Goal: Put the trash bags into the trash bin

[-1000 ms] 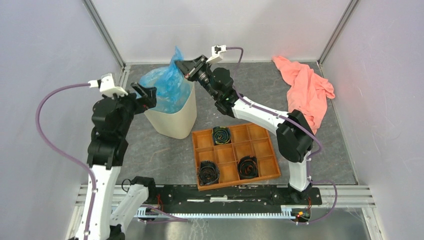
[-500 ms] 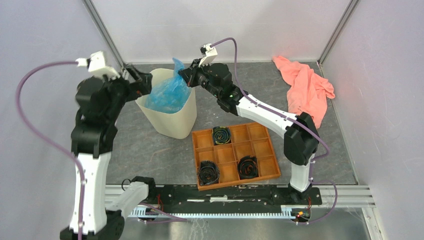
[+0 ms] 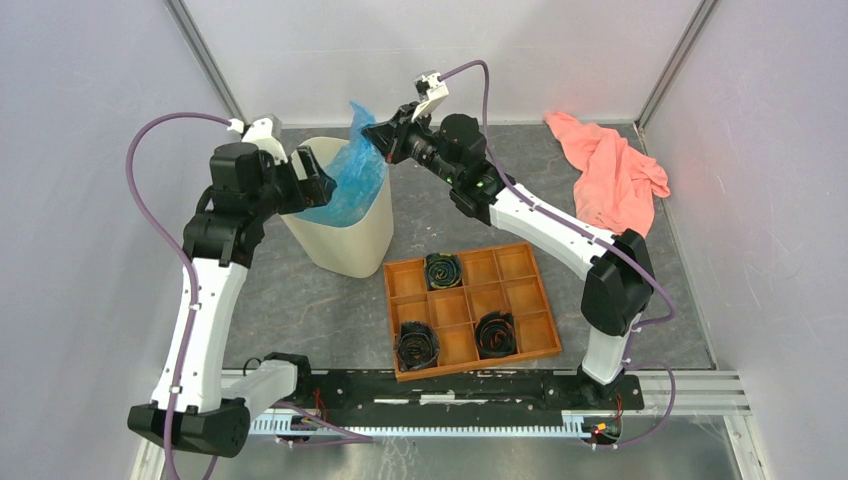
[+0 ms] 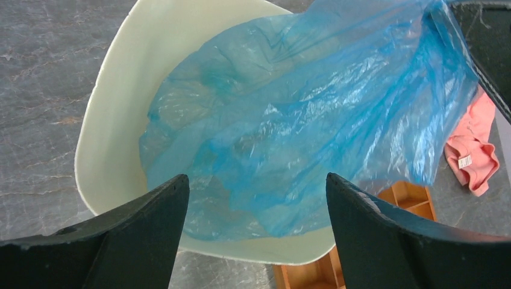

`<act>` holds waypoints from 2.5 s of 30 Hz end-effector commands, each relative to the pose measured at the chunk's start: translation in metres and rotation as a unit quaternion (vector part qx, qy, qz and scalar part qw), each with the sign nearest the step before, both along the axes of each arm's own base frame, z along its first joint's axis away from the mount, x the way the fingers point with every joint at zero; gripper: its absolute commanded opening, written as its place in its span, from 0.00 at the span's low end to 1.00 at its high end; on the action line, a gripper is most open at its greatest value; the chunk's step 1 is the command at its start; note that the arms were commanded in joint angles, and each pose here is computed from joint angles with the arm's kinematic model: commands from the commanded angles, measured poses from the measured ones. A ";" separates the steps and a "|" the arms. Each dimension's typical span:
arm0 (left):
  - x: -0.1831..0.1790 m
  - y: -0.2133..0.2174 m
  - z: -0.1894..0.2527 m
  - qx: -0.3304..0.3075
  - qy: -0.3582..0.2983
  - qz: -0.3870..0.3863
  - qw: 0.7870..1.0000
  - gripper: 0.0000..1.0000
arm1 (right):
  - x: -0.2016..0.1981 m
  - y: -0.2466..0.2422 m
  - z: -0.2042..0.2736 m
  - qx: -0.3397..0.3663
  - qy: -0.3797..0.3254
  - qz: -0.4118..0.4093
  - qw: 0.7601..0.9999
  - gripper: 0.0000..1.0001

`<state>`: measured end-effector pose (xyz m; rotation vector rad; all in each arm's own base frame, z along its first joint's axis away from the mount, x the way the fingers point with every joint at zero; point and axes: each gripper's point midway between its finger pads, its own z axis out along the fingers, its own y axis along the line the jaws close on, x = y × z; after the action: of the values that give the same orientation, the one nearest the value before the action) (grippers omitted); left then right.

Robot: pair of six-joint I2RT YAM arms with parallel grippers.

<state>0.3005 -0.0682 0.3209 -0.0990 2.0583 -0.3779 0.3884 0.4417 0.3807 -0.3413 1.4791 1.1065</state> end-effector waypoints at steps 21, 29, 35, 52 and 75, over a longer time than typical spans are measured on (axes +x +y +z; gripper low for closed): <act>0.002 -0.032 0.021 0.152 -0.089 -0.032 0.984 0.53 | 0.007 0.004 0.011 0.060 0.033 -0.008 0.998 0.01; 0.003 -0.030 0.011 0.158 -0.062 -0.016 0.985 0.41 | 0.009 0.005 0.012 0.057 0.031 -0.009 0.998 0.01; 0.007 -0.015 -0.005 0.186 -0.047 0.024 0.981 0.40 | 0.010 0.008 0.012 0.063 0.036 -0.005 0.997 0.01; -0.001 -0.009 0.034 0.033 -0.073 0.095 0.992 0.02 | 0.006 -0.023 -0.004 -0.054 0.020 0.017 0.998 0.60; -0.004 0.043 0.069 0.011 -0.050 0.220 0.974 0.02 | -0.034 -0.108 0.009 -0.231 -0.095 0.006 0.968 0.89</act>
<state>0.2985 -0.0341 0.3779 -0.4230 1.8967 -0.0863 0.3668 0.3450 0.3842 -0.7051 1.6102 0.7354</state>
